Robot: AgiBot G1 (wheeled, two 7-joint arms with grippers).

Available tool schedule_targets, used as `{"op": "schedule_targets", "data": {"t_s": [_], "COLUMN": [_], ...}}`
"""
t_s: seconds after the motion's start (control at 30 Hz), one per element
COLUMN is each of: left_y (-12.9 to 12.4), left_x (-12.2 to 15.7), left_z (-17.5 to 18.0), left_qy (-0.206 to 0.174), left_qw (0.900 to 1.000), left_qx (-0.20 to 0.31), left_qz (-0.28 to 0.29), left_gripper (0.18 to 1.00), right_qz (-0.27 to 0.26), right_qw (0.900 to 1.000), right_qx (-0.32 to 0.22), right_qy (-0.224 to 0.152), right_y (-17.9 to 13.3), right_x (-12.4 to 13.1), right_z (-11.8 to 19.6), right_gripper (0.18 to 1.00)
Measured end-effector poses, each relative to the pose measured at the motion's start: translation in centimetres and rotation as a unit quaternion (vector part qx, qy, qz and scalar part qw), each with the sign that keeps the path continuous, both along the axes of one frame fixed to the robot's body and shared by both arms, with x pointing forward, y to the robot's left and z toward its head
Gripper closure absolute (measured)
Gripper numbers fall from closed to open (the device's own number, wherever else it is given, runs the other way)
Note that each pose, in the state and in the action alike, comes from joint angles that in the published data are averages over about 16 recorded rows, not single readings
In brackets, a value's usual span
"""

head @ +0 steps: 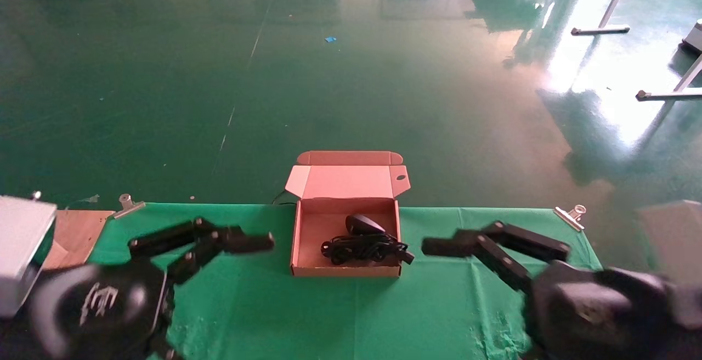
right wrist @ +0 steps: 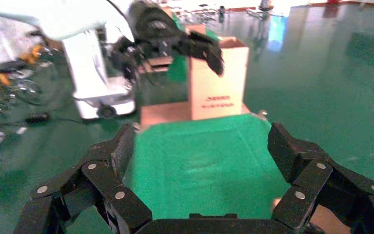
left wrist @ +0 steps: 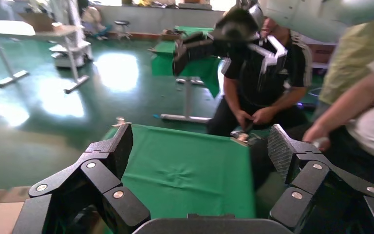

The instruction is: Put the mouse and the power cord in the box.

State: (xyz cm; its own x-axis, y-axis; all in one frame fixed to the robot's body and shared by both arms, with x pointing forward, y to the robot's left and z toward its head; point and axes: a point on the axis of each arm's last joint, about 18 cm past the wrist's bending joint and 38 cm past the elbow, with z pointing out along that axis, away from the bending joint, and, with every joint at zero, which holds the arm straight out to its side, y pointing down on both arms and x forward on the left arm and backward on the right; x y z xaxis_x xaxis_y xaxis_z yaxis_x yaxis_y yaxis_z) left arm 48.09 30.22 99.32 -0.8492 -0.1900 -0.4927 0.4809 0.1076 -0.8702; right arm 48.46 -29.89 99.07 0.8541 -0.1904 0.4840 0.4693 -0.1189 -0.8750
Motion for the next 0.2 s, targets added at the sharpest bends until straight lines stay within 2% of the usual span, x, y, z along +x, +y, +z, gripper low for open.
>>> {"op": "schedule_targets", "data": {"t_s": [0.2], "left_y": [-0.4], "left_x": [-1.0], "left_z": [-0.2], "left_qy": [0.012], "left_qw": [0.9998], "left_qx": [0.010], "left_qz": [-0.008], "left_gripper": [0.184], "right_qz": [0.013], "right_qw": [1.000], "right_qx": [-0.001], "right_qy": [0.004], "right_y": [-0.5], "right_x": [-1.6], "right_z": [0.2], "right_gripper": [0.178]}}
